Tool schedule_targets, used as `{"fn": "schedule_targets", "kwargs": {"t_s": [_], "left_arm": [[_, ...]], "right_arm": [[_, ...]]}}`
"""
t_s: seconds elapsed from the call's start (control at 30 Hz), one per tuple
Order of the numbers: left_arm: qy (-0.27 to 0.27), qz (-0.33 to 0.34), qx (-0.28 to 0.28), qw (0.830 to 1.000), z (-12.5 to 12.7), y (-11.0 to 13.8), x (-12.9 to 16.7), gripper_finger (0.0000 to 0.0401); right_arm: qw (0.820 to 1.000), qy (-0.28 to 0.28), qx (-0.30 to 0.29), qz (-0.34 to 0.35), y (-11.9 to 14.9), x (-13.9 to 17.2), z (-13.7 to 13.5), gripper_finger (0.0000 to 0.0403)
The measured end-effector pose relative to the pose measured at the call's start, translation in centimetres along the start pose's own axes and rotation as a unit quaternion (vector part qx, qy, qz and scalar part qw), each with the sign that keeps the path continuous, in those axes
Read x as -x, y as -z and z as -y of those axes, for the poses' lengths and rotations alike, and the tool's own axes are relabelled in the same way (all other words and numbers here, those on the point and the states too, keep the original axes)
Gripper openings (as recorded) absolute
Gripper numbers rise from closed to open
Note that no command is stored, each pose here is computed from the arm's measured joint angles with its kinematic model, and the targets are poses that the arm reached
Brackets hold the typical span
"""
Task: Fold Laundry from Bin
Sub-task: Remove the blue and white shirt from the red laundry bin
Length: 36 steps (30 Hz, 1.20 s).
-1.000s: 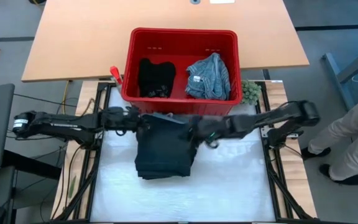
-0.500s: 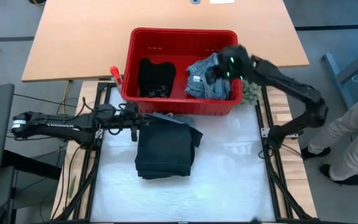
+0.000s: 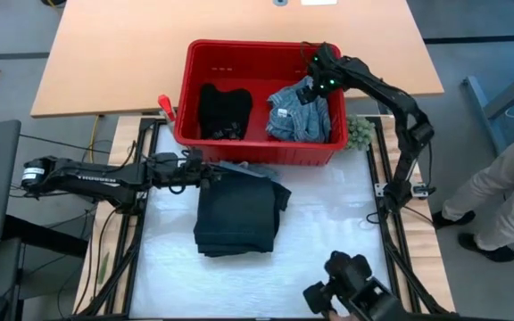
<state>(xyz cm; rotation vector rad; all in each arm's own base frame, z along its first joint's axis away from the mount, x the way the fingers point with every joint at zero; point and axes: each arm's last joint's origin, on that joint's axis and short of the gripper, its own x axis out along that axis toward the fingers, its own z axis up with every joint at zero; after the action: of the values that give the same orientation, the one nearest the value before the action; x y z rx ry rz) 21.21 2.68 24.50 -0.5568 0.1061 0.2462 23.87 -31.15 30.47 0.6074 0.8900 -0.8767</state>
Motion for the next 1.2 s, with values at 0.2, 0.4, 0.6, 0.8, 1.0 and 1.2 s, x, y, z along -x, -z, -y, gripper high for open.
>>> {"fn": "schedule_targets", "kwargs": {"t_s": [0.2,0.4,0.6,0.8,1.0,1.2], "left_arm": [[-0.013,-0.004,-0.019,1.000,-0.4,-0.1,0.1,0.0020],[-0.029,-0.028,-0.013,0.999,-1.2,0.1,0.1,0.0020],[-0.022,-0.069,-0.009,0.997,-1.5,0.6,0.1,0.0020],[-0.008,-0.098,0.000,0.995,-1.6,1.0,0.2,0.0020],[0.009,-0.118,0.003,0.993,-1.5,1.2,0.2,0.0020],[0.016,-0.124,-0.007,0.992,-1.4,1.4,0.2,0.0020]], "right_arm": [[0.998,0.039,0.019,-0.051,0.1,-0.6,-1.1,0.0255],[0.996,0.029,0.029,-0.075,1.0,-1.1,-3.7,0.0255],[0.982,0.099,0.042,-0.153,2.9,-4.6,-5.5,0.0251],[0.983,0.102,0.081,-0.128,3.2,-3.8,-8.1,0.0125],[0.994,0.067,0.088,0.002,0.8,4.9,-10.5,0.0024],[0.972,-0.031,0.070,0.222,0.8,20.6,-11.8,0.0015]]}}
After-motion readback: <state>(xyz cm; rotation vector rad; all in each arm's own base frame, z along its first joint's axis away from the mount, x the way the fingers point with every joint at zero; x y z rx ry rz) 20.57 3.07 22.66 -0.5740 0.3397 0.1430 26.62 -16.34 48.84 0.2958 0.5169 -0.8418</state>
